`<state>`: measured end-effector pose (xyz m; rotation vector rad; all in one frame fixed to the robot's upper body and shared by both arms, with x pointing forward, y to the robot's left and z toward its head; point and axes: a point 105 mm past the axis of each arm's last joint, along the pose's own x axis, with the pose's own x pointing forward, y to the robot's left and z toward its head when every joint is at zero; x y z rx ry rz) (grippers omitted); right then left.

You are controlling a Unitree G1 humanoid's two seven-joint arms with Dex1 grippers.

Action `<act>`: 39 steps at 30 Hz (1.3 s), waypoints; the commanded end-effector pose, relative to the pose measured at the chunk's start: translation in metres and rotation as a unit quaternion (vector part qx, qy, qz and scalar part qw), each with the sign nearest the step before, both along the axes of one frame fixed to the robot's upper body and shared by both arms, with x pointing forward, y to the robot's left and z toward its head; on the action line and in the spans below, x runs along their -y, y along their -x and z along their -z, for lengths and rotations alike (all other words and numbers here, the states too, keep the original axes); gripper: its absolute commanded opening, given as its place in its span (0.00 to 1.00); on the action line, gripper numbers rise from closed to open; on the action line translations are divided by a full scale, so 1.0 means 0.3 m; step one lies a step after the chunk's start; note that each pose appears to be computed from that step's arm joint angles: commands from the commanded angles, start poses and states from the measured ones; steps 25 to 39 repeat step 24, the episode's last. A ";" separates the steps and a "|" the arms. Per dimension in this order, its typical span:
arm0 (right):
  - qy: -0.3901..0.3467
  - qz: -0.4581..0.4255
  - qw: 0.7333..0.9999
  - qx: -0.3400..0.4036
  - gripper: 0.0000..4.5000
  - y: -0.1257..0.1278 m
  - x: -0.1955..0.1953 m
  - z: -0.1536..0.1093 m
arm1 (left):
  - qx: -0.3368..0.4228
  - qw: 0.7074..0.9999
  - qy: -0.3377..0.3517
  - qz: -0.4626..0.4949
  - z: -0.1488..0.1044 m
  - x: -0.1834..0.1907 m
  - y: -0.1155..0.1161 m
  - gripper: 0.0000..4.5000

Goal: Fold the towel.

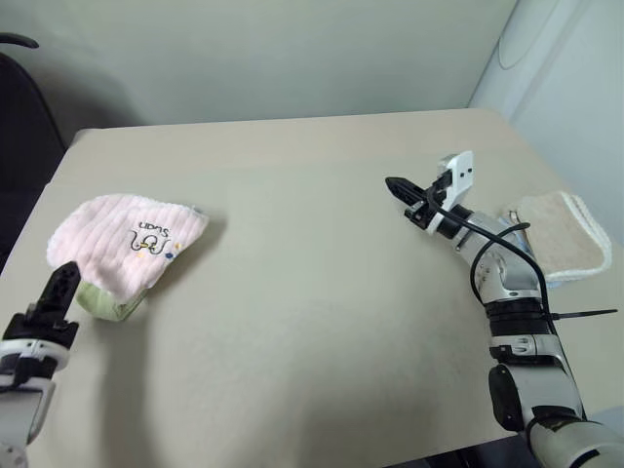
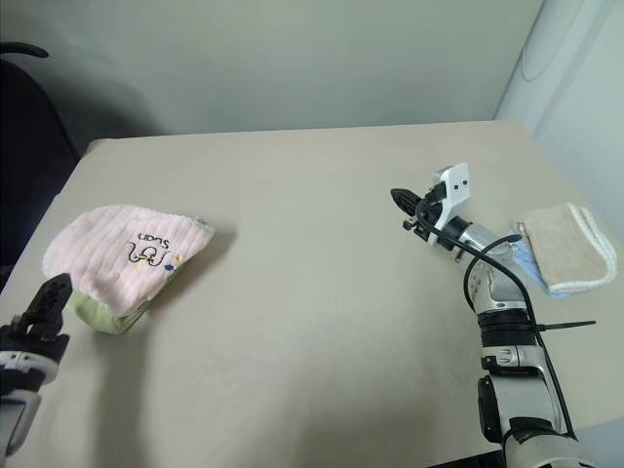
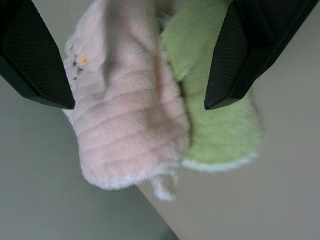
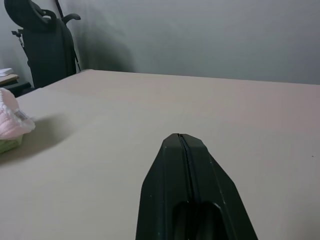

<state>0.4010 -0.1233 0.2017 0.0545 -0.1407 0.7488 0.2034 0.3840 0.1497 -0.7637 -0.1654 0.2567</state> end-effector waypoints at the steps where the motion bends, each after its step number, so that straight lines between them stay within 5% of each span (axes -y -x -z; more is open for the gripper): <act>1: -0.001 -0.012 1.000 0.027 0.00 0.018 -0.001 -0.053 | 0.030 0.997 -0.050 -0.059 -0.071 -0.090 0.096 1.00; 6: 0.025 -0.055 0.998 0.003 0.00 0.044 0.013 -0.024 | 0.054 0.982 -0.176 -0.038 -0.222 -0.073 0.131 1.00; 9: 0.041 -0.068 0.997 -0.015 0.00 0.045 0.044 -0.007 | 0.045 0.960 -0.272 0.042 -0.287 0.041 0.061 1.00; 14: 0.061 -0.073 0.995 -0.029 0.00 0.051 0.082 0.013 | 0.023 0.895 -0.398 0.198 -0.268 0.327 -0.096 1.00; 20: 0.082 -0.089 0.991 -0.051 0.00 0.103 0.132 0.047 | 0.020 0.851 -0.442 0.282 -0.183 0.494 -0.188 1.00; 39: 0.088 -0.077 0.992 -0.051 0.00 0.112 0.148 0.059 | 0.026 0.849 -0.437 0.297 -0.168 0.517 -0.208 1.00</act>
